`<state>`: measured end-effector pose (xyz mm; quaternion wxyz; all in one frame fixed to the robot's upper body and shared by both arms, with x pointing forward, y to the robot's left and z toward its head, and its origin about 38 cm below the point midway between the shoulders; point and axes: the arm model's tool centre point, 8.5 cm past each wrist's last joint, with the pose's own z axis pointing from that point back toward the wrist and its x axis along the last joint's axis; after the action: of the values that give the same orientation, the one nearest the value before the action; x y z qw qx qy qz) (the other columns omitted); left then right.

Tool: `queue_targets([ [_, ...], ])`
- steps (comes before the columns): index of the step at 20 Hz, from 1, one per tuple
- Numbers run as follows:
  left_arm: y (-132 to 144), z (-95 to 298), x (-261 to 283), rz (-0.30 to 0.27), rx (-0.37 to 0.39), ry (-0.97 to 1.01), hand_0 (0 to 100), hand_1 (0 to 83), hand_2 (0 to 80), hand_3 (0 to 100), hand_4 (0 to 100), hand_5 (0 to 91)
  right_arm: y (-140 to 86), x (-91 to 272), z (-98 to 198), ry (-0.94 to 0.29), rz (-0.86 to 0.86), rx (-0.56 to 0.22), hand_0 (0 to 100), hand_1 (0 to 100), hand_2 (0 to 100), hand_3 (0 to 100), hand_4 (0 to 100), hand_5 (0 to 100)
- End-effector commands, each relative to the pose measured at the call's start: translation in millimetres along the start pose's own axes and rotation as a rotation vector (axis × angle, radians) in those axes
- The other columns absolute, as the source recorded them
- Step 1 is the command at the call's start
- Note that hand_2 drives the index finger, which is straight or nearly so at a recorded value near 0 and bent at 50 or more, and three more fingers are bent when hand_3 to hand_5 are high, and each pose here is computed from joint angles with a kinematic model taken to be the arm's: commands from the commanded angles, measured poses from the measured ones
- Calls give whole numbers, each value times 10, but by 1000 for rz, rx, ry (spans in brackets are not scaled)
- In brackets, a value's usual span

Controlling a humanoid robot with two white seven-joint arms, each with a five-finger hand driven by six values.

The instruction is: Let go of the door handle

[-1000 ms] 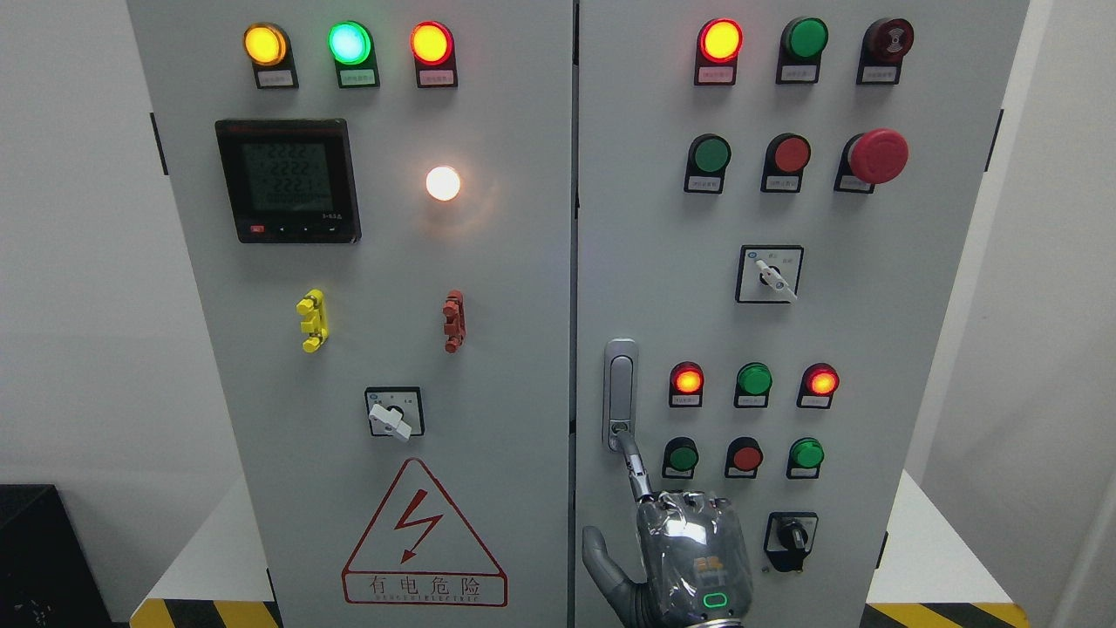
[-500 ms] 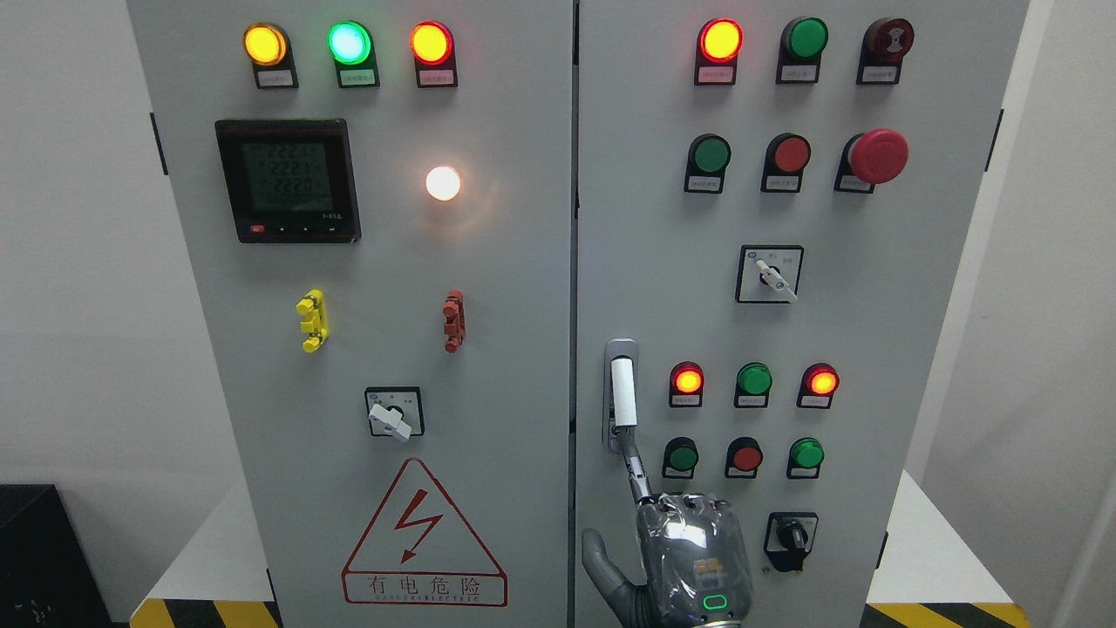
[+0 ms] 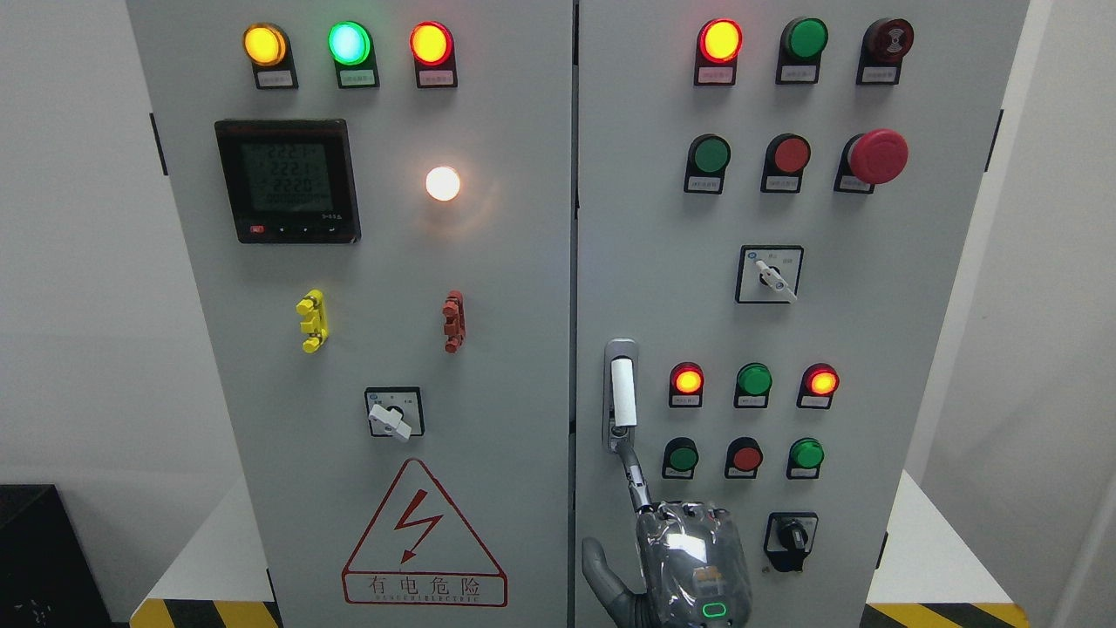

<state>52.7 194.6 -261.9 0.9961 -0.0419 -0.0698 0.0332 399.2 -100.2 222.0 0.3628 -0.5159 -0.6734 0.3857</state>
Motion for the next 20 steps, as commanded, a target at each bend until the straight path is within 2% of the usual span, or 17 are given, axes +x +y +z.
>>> queue_targets([
  [1,-6,-6,58,-21,-2,-16,0,0,25,88,12,0,20,5,11,-2,0,5,427,241,0,1000,980,985],
  [13,-6,-5,53,-21,-2,-15,0,0,25,83,12,0,-202,42,-12,-17,-8,-63,425,241,0,1000,971,986],
  [20,-7,-6,58,-21,-4,-16,0,0,25,85,12,0,-253,45,-18,-18,-10,-76,423,241,0,1000,976,986],
])
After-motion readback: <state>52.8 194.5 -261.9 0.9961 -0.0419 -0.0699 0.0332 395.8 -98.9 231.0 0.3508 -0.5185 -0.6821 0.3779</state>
